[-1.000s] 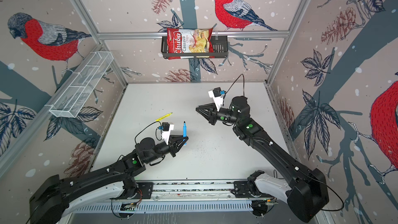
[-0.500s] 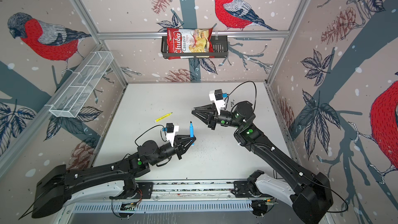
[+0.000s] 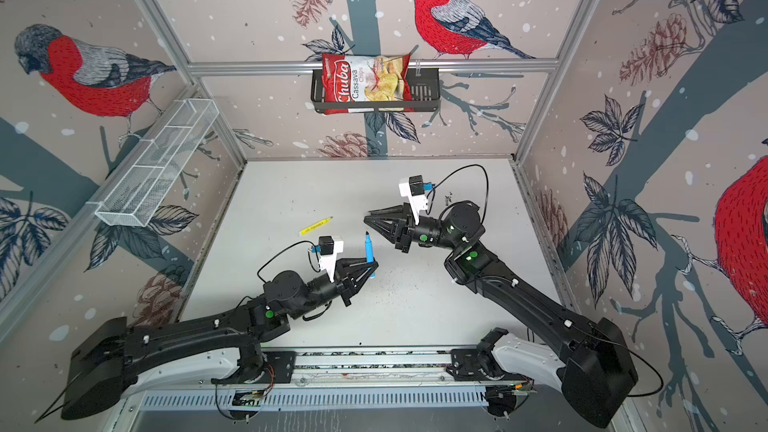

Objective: Insert the pens into the pen caps
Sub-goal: 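Carry the clear cap with the right gripper above the blue highlighter tip, then lower the clear cap onto the blue highlighter tip with the right gripper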

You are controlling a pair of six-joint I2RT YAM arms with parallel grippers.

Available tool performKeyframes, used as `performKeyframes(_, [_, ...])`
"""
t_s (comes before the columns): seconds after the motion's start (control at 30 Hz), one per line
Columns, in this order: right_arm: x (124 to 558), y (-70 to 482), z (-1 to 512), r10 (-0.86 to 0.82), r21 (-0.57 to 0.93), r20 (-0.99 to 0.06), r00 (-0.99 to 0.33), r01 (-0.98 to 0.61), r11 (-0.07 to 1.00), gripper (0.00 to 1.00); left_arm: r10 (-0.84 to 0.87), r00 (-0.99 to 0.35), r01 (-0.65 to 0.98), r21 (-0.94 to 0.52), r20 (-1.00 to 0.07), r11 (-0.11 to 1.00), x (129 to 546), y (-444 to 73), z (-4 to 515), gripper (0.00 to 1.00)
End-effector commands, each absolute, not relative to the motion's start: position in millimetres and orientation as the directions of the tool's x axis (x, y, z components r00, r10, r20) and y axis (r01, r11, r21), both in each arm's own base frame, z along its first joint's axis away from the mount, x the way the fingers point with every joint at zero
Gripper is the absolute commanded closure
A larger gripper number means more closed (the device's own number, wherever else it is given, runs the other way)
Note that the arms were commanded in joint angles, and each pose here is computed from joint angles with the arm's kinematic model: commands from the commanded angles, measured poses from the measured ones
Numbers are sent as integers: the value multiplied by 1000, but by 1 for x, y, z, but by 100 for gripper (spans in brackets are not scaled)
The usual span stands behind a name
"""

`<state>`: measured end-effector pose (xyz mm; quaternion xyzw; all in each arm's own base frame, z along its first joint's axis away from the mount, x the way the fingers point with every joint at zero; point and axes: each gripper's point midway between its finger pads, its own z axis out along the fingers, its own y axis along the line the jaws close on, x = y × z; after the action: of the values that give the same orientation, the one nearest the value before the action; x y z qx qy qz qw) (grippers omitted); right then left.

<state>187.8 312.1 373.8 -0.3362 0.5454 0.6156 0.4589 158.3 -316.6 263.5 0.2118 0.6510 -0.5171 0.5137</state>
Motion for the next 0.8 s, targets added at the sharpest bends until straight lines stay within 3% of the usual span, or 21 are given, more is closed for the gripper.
performKeyframes(0.0, [189, 311, 382, 238, 348, -912, -335, -937, 13, 91, -311, -351, 819, -450, -883, 355, 158, -315, 282, 100])
performKeyframes(0.77, [178, 314, 370, 228, 375, -901, -368, -927, -13, 91, -324, -336, 827, -441, -885, 348, 154, -316, 292, 100])
